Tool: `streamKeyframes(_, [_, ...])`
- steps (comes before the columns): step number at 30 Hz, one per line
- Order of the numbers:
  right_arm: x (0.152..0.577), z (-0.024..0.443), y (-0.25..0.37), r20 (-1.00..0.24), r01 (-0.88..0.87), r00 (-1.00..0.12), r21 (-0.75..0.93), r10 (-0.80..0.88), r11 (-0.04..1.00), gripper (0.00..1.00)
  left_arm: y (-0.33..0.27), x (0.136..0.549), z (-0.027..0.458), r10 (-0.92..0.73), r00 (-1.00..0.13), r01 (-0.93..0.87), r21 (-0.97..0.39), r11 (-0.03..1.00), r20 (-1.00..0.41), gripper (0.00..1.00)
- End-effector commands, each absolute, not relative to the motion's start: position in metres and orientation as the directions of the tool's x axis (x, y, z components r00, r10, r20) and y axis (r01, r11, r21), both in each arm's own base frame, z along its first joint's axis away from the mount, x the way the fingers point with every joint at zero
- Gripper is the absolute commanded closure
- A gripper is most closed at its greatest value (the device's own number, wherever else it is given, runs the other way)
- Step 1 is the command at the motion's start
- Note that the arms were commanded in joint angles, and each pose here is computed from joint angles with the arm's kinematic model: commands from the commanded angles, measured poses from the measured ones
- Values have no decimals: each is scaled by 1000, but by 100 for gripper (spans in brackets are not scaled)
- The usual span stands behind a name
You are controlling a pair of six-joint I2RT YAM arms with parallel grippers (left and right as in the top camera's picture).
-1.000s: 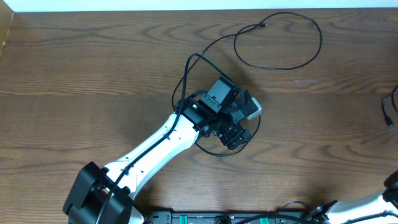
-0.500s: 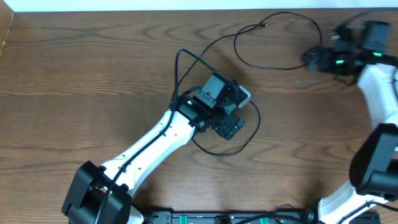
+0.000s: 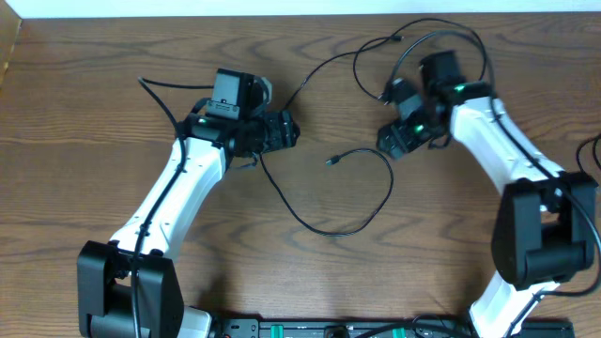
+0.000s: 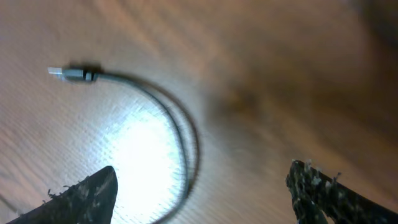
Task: Untangle cables
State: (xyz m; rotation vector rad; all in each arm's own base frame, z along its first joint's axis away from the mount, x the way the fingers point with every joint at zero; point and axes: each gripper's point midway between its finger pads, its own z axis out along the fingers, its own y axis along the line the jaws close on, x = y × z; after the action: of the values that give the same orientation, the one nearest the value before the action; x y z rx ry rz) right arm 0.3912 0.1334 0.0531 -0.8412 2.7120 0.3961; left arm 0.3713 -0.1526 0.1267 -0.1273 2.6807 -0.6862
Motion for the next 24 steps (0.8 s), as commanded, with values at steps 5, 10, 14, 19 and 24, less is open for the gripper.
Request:
streamKeyframes(5, [356,-10,145,-247,-617,-784,210,-569,759,36,-137,364,123,-97,-933,50,-392,919,-346,27])
streamKeyframes(10, [352,-25,144,-256,-604,-793,210,-552,769,72,-137,362,121,-96,-937,45,-390,920,-336,27])
streamKeyframes(14, [360,-30,146,-278,-504,-853,227,-441,833,99,-137,361,121,-96,-938,44,-389,920,-332,27])
streamKeyframes(19, [411,-4,139,-386,-420,-858,149,-339,895,99,-135,356,119,-94,-946,35,-385,922,-311,27])
streamKeyframes(24, [514,92,72,-588,-147,-786,-122,-191,982,99,-134,349,115,-92,-955,23,-379,925,-281,27])
